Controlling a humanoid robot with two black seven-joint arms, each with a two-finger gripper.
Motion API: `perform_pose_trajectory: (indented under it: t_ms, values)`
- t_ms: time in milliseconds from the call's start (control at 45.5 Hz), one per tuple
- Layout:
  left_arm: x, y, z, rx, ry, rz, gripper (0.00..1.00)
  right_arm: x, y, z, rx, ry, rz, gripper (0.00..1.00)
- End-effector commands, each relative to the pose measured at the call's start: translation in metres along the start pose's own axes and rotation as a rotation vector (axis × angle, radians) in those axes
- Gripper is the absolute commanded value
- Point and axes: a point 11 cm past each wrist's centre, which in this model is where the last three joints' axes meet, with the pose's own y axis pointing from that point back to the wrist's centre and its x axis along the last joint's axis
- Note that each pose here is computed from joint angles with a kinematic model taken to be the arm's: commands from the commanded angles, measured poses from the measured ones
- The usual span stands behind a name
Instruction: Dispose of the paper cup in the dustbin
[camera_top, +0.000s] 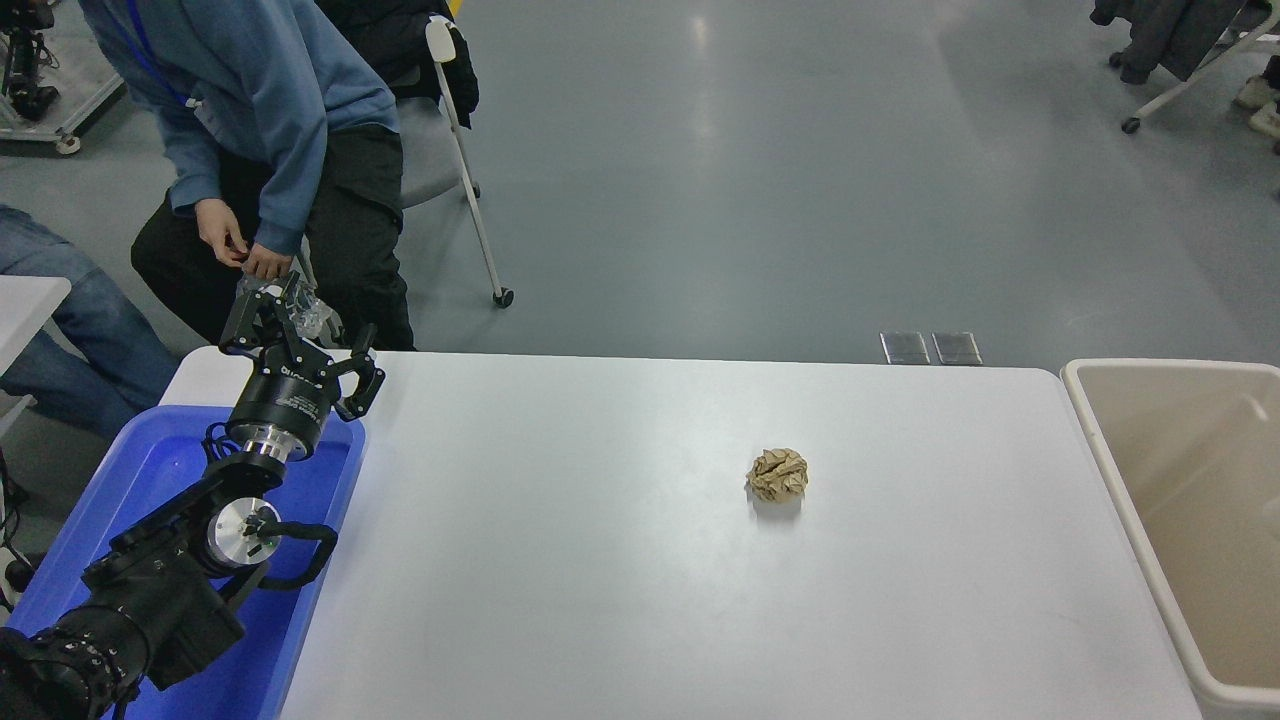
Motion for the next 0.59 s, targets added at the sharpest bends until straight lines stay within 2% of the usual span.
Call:
perform_pose_trajectory:
  t_ms: [0,484,505,571]
  values:
    - [0.0,0.0,-0.0001,0.0,0.0,0.0,1.0,-0.0137,-0.0037,-0.0088,-0.055,-0.095,0.012,0.0]
    - [0.0,0.0,-0.0001,0.0,0.0,0.0,1.0,-0.0143,-0.0039,-0.0083,-0.075,-0.13,0.033,0.01]
    - [0.0,-0.0001,0.0002,-0.001,0.0,0.0,1.0,-0.0142,-0.0039,-0.0083,-0.075,-0.129,0.034,0.17]
    - [0.0,0.0,-0.0001,0.0,0.0,0.0,1.0,-0.0127,-0.0036,-0.0074,-0.077,-0.125,0.046,0.78]
